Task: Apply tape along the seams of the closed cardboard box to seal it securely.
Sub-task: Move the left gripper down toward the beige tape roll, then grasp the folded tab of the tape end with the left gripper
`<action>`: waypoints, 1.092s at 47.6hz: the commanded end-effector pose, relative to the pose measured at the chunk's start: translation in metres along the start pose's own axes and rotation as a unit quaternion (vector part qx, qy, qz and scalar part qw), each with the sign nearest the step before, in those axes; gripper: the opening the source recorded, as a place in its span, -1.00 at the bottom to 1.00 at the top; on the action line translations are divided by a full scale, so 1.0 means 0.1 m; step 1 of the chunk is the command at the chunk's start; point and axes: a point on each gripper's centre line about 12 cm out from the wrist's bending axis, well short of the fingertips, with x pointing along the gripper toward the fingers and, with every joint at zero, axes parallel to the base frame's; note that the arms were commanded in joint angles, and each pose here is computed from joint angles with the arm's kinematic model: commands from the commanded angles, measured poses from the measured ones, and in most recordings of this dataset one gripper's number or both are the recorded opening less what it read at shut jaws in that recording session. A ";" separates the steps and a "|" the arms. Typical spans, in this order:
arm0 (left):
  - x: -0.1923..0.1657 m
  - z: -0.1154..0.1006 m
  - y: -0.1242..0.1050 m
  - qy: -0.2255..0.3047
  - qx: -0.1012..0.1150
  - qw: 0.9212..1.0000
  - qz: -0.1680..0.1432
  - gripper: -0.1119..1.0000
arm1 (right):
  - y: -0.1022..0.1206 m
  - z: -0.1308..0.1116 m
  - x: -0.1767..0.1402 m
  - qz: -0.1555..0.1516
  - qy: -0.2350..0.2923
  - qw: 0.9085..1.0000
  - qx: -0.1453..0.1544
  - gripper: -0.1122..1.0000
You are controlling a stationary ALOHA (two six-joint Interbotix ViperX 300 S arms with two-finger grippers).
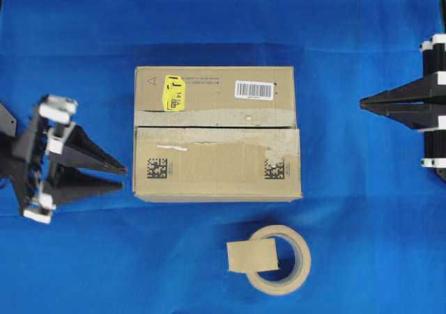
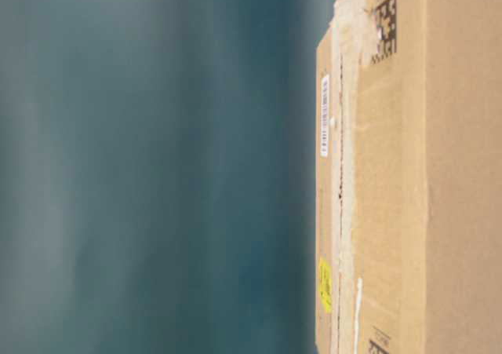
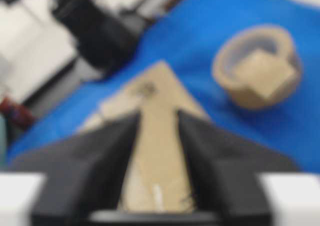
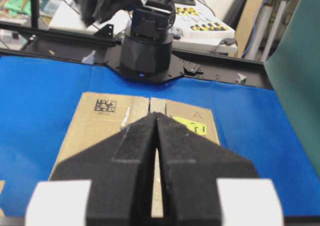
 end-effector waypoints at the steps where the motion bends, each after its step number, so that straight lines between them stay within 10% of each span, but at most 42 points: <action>1: 0.15 0.06 -0.09 -0.004 0.046 0.999 -0.023 0.05 | 0.00 0.11 0.03 0.000 -0.017 1.000 0.003 -0.80; 4: 0.25 0.05 -0.21 -0.001 0.086 0.995 -0.047 0.33 | 0.00 0.10 0.04 0.000 -0.016 1.000 0.003 -0.80; 16: 0.73 -0.02 -0.61 0.005 0.244 0.963 -0.118 0.26 | 0.00 0.09 0.04 0.000 -0.015 1.000 0.003 -0.80; 52: 1.89 -0.62 -0.87 0.068 0.293 0.941 -0.153 0.25 | 0.01 0.07 0.04 0.001 -0.011 1.000 -0.002 -0.80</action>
